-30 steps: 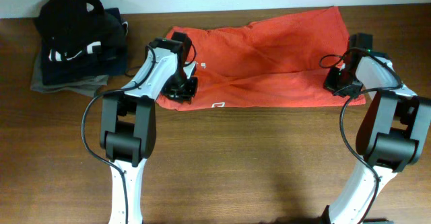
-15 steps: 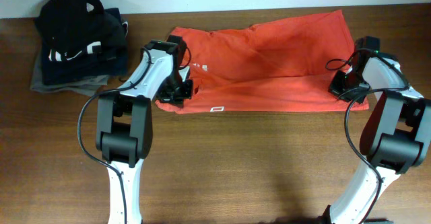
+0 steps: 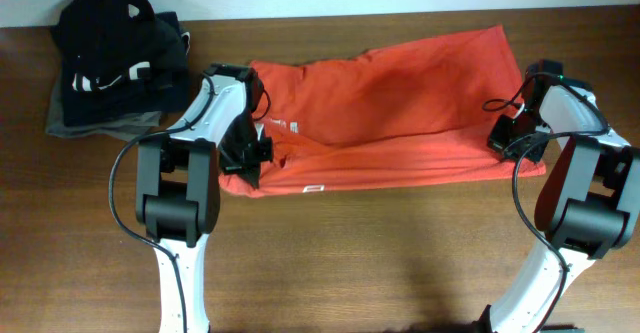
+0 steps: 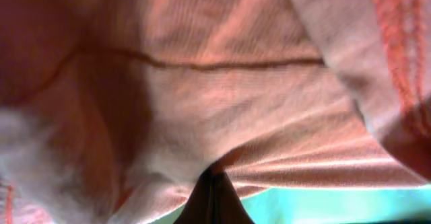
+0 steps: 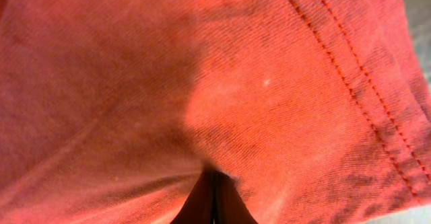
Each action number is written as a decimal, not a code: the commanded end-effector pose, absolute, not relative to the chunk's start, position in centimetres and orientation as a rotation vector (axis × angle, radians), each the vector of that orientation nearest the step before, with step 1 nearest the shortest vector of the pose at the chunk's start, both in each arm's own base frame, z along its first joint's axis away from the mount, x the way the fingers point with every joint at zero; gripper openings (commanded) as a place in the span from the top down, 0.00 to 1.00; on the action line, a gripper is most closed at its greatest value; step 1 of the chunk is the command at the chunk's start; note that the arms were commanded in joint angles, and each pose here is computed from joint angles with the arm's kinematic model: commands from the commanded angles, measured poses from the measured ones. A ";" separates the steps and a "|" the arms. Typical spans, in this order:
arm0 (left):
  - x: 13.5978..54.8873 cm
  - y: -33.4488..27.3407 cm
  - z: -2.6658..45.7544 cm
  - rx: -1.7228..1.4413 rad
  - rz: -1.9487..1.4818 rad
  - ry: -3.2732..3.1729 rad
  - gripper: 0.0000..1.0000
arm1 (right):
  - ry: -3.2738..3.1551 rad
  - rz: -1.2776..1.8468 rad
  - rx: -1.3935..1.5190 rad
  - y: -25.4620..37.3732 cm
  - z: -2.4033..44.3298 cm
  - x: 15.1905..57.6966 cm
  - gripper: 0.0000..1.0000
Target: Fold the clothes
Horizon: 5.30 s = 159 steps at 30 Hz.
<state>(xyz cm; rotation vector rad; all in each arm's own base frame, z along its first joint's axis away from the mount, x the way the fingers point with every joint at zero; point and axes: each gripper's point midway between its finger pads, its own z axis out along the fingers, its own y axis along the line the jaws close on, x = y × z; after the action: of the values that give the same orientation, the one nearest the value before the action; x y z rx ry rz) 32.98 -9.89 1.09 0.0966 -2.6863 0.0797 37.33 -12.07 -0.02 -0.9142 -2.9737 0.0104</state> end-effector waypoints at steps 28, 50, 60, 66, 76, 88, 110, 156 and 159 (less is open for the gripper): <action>33.0 -7.8 6.5 0.233 -0.149 -2.909 1.00 | -2.951 0.256 -1.285 -17.1 12.3 34.8 0.63; 47.2 -8.1 10.4 0.327 0.134 -3.434 0.44 | -3.593 -0.165 -1.170 -17.7 20.1 49.0 0.01; 54.6 -3.4 7.7 0.355 0.264 -3.610 0.40 | -3.647 -0.233 -0.905 -14.2 15.0 53.3 0.01; 57.3 -3.7 4.7 0.247 0.496 -3.643 0.40 | -3.684 -0.176 -0.782 -11.5 13.8 54.9 0.01; 58.1 -8.6 1.9 -0.039 0.649 -3.639 0.39 | -3.639 -0.117 -0.775 -11.3 13.1 54.0 0.01; 57.7 -10.1 0.0 -0.090 0.753 -3.575 0.66 | -3.589 -0.116 -0.768 -11.0 12.5 53.0 0.01; 55.4 -8.8 6.6 -0.124 0.490 -3.450 1.00 | -3.547 -0.067 -0.774 -11.3 12.0 52.0 0.01; 48.6 -6.1 2.8 0.109 0.082 -3.146 0.59 | -3.521 -0.067 -0.770 -11.1 11.6 51.5 0.01; 48.8 -6.1 3.5 0.172 0.080 -3.151 0.60 | -3.521 -0.067 -0.770 -11.1 11.7 51.4 0.01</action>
<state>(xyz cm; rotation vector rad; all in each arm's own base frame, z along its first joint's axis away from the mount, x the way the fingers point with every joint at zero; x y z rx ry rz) 48.00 -7.07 2.47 0.0801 -3.1213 0.1376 51.24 -10.88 11.33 -0.7795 -3.5097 -0.0884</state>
